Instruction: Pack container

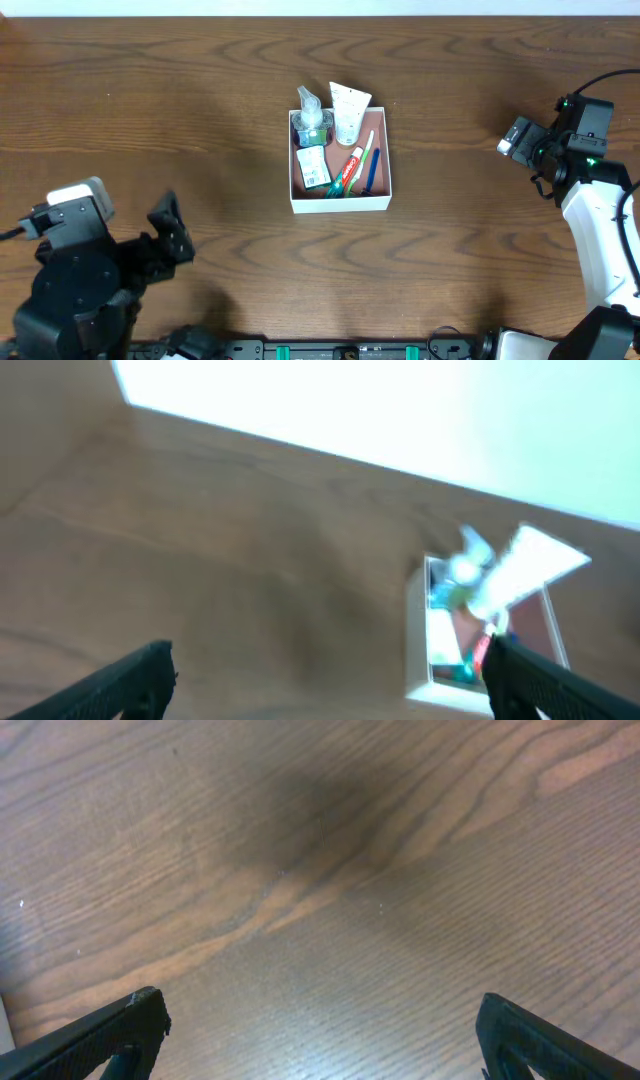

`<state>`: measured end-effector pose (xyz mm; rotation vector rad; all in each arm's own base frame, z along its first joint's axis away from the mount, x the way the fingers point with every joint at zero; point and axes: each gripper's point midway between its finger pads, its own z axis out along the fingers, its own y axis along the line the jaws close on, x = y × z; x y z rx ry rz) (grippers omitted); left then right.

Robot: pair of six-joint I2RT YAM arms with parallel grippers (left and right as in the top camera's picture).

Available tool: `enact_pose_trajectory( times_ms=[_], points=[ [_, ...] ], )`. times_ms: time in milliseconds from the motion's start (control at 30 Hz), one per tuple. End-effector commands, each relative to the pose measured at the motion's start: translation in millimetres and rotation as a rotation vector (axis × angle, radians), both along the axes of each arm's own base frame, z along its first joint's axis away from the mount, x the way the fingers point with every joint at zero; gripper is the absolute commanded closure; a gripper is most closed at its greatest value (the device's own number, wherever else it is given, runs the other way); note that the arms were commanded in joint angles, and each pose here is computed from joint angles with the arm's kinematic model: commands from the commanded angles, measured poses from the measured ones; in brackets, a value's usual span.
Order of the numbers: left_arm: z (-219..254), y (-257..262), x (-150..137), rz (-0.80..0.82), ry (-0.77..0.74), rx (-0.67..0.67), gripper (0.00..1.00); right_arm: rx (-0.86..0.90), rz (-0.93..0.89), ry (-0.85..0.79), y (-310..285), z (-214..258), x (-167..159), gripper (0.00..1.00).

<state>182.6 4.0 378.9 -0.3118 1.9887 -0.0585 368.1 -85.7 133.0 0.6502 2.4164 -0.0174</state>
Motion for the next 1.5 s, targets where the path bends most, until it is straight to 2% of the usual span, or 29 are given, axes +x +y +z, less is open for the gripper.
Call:
enact_pose_trajectory(
  times_ms=[0, 267, 567, 1100, 1467],
  points=[
    [-23.1, 5.7, 10.1, 0.008, -0.053, 0.043, 0.02, -0.018, -0.009, -0.021, -5.7, 10.0, 0.9, 0.01],
    [-66.5, 1.2, 50.0, 0.011, -0.338, -0.061, 0.02, -0.018, -0.009, -0.021, -5.7, 10.0, 0.9, 0.01],
    [-107.5, 4.8, 55.6, -0.003, -0.525, -0.089, 0.02, -0.018, -0.009, -0.021, -5.7, 10.0, 0.9, 0.01],
    [-167.9, -0.3, 61.3, -0.053, -0.598, -0.095, 0.02, -0.018, -0.009, -0.021, -5.7, 10.0, 0.9, 0.01],
    [-226.2, 5.3, 62.7, -0.012, -0.361, -0.080, 0.02, -0.018, -0.009, -0.021, -5.7, 10.0, 0.9, 0.01]
  ],
)
